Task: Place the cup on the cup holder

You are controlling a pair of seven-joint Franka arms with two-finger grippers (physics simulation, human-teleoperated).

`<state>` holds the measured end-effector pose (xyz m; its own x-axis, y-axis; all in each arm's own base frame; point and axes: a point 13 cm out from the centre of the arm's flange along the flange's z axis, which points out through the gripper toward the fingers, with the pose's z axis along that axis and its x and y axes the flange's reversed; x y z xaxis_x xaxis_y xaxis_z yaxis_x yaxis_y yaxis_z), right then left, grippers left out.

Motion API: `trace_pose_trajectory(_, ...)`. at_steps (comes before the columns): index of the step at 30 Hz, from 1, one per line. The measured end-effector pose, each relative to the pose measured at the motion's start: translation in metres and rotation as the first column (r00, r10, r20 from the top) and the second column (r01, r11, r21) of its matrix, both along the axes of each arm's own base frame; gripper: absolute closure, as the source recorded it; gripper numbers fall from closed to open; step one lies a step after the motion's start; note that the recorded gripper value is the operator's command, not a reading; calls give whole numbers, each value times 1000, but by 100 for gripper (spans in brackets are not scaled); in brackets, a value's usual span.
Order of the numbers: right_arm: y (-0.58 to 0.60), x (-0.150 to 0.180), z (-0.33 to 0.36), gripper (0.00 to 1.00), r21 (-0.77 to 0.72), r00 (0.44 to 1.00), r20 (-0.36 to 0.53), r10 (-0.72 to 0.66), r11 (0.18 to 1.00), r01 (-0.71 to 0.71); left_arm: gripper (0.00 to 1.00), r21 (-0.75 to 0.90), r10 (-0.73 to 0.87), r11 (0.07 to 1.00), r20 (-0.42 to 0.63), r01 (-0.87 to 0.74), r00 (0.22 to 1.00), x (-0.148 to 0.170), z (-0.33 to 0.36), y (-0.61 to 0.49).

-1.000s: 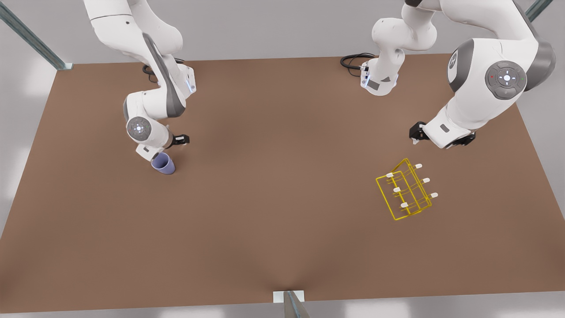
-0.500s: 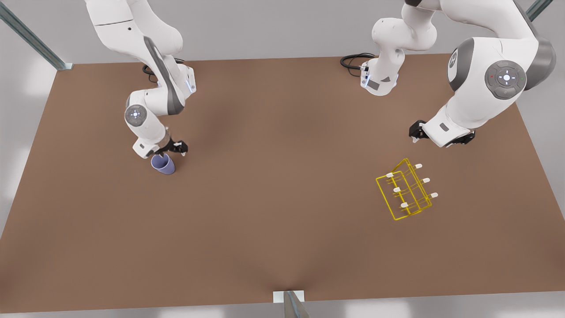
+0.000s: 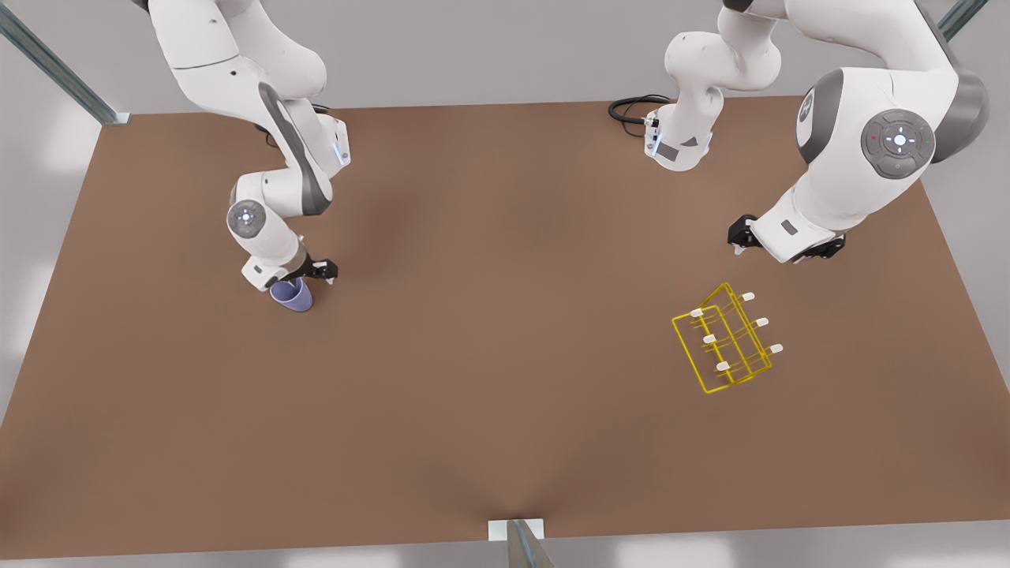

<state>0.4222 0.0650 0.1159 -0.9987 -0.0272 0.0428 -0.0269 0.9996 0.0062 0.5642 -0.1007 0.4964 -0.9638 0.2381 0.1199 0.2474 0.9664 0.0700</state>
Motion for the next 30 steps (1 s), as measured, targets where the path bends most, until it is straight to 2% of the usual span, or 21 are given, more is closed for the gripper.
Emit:
trace_pose_trajectory(8,-13,-1,-9,0,-2,1000,-16,-22,1000,22,0,1,-2,1000,-3,2,1000,-1,1,0)
trace_pose_trajectory(10,-25,0,-9,16,-2,999,-16,-48,999,48,0,1,-2,1000,-4,2,1000,-2,1,-1)
trace_pose_trajectory(12,-37,2,-9,39,-2,997,-16,-74,997,74,0,1,-3,1000,-5,3,1000,-2,0,-1)
trace_pose_trajectory(13,-43,2,-9,43,-2,996,-16,-85,996,85,0,1,-5,1000,-5,5,1000,-2,0,-2)
trace_pose_trajectory(16,-52,2,-11,43,-2,995,-21,-102,995,102,0,1,-15,1000,-6,15,1000,-4,0,-8)
trace_pose_trajectory(17,-52,2,-11,47,-2,995,-22,-101,995,101,0,1,-17,1000,-7,17,1000,-4,0,-9)
trace_pose_trajectory(19,-49,2,-11,70,-1,996,-22,-91,996,91,0,1,-17,1000,-9,17,1000,-4,0,-9)
trace_pose_trajectory(20,-45,2,-11,79,0,996,-22,-82,997,82,0,1,-16,1000,-10,16,1000,-4,0,-8)
trace_pose_trajectory(27,-27,20,6,79,3,999,-13,-34,999,34,0,2,-15,1000,-13,15,1000,-5,-1,-8)
trace_pose_trajectory(30,-27,46,30,79,7,999,13,-36,999,36,0,2,-15,1000,-13,15,1000,-5,-1,-8)
